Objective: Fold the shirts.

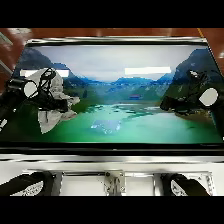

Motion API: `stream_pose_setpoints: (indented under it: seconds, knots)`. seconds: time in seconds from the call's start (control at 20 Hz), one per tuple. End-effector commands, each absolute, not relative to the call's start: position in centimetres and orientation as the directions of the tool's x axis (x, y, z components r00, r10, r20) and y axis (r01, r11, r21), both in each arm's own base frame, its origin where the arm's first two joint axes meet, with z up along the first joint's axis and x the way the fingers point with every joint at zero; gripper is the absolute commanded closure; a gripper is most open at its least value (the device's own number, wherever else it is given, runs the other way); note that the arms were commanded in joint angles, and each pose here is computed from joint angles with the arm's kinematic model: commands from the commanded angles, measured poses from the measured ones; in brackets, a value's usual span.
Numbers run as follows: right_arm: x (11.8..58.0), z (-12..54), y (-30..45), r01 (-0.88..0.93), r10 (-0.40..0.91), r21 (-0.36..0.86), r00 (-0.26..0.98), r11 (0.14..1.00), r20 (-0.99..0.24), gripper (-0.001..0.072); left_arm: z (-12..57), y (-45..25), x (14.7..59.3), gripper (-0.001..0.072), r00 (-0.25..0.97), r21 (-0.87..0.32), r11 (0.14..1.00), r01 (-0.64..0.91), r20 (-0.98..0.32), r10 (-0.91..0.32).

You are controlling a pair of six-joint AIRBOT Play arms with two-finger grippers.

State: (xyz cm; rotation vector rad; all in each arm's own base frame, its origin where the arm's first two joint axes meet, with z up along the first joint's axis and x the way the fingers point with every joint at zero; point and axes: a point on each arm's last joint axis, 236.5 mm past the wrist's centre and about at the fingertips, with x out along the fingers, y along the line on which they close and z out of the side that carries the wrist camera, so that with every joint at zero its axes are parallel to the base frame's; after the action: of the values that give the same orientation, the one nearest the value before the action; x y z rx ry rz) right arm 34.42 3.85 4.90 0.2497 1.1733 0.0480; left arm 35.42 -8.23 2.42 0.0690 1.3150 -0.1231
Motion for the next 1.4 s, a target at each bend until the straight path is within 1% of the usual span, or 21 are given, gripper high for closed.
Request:
stream_pose_setpoints:
  seconds: [0.0,0.6,0.85,1.15,1.35]
  knots:
    - [34.4,4.9,3.9,0.092,0.167,0.219,0.389,0.971,-0.906,0.0016,2.4,-8.2,35.4,-0.0001,0.247,-0.019,0.991,0.129,-0.968,-0.051]
    - [34.4,4.9,3.9,0.092,0.168,0.219,0.39,0.971,-0.906,0.0015,2.4,-8.2,35.4,-0.0001,0.247,-0.019,0.991,0.129,-0.968,-0.051]
    - [36.4,5.9,3.8,0.088,0.162,0.23,0.475,0.969,-0.865,0.0015,2.4,-8.3,35.4,-0.0001,0.247,-0.021,0.992,0.127,-0.968,-0.052]
    - [36.5,5.9,3.6,0.087,0.156,0.223,0.476,0.971,-0.865,0.0015,1.8,-8.3,35.4,-0.0001,0.231,-0.019,0.992,0.126,-0.972,-0.048]
    - [37.2,6.3,3.5,0.086,0.152,0.226,0.507,0.97,-0.848,0.0015,0.6,-8.6,35.4,-0.0001,0.2,-0.029,0.992,0.124,-0.978,-0.054]
